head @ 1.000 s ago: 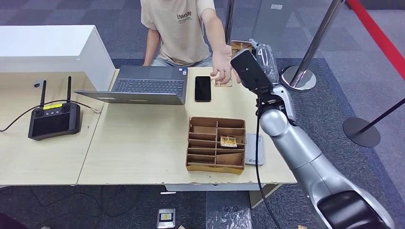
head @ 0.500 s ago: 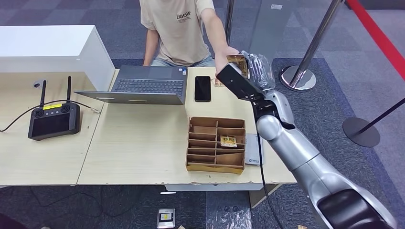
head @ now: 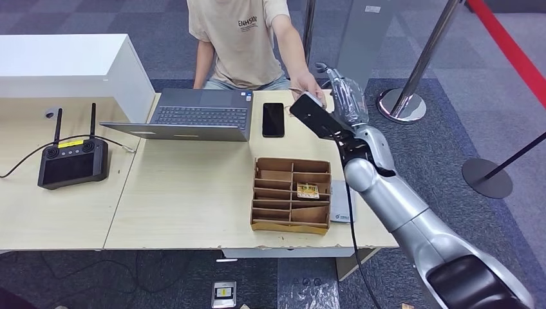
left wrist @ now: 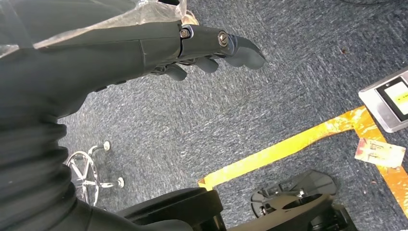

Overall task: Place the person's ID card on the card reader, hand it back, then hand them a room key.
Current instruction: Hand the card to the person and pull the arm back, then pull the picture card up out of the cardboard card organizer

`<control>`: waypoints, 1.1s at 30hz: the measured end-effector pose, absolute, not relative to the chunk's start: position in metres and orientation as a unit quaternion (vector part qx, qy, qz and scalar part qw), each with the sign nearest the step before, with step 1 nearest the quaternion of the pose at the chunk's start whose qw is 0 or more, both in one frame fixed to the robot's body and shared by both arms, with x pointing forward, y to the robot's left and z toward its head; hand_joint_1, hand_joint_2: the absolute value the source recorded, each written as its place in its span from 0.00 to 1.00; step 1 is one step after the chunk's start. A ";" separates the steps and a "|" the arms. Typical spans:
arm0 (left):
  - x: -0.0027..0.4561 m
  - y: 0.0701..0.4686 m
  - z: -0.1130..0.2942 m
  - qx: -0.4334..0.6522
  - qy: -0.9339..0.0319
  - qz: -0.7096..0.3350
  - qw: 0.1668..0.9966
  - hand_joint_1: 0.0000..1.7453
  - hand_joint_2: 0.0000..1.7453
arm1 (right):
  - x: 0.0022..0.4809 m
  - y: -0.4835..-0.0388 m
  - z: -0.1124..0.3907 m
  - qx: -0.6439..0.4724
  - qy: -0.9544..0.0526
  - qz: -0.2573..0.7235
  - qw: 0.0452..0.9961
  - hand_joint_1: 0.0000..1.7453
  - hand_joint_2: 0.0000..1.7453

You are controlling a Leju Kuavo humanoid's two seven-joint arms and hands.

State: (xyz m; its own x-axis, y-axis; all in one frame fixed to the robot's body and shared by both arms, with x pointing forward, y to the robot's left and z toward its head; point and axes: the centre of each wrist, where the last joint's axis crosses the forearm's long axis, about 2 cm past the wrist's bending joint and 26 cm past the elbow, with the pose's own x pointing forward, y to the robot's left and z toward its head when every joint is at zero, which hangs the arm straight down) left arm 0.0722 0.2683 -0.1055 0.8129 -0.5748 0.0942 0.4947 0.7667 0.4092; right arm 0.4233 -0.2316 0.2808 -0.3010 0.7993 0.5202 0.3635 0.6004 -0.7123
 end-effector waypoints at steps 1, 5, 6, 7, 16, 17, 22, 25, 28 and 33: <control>0.072 0.268 -0.105 0.187 -0.106 -0.286 0.934 0.00 1.00 | 0.423 -0.232 0.279 -0.378 -0.770 0.240 0.454 0.00 0.00; 0.072 0.268 -0.105 0.187 -0.103 -0.284 0.934 0.00 1.00 | 0.423 -0.233 0.276 -0.376 -0.769 0.236 0.459 0.00 0.00; 0.072 0.268 -0.106 0.188 -0.103 -0.284 0.935 0.00 1.00 | 0.423 -0.234 0.275 -0.375 -0.769 0.234 0.461 0.00 0.00; 0.072 0.268 -0.106 0.188 -0.103 -0.284 0.935 0.00 1.00 | 0.423 -0.235 0.275 -0.373 -0.770 0.230 0.463 0.00 0.00; 0.070 0.269 -0.106 0.190 -0.100 -0.271 0.938 0.00 1.00 | 0.400 -0.252 0.265 -0.342 -0.808 0.152 0.456 0.00 0.00; 0.069 0.269 -0.106 0.190 -0.097 -0.269 0.939 0.00 1.00 | 0.394 -0.254 0.263 -0.340 -0.812 0.141 0.452 0.00 0.25; 0.068 0.269 -0.106 0.190 -0.091 -0.259 0.942 0.00 1.00 | 0.363 -0.264 0.250 -0.334 -0.827 0.112 0.438 0.00 1.00; 0.067 0.269 -0.106 0.192 -0.091 -0.252 0.944 0.00 1.00 | 0.347 -0.270 0.244 -0.332 -0.830 0.107 0.435 0.00 1.00; 0.068 0.270 -0.106 0.194 -0.092 -0.244 0.946 0.00 1.00 | 0.333 -0.275 0.239 -0.329 -0.833 0.108 0.432 0.01 1.00; 0.068 0.270 -0.106 0.196 -0.093 -0.239 0.947 0.00 1.00 | 0.317 -0.279 0.234 -0.330 -0.835 0.117 0.424 0.15 1.00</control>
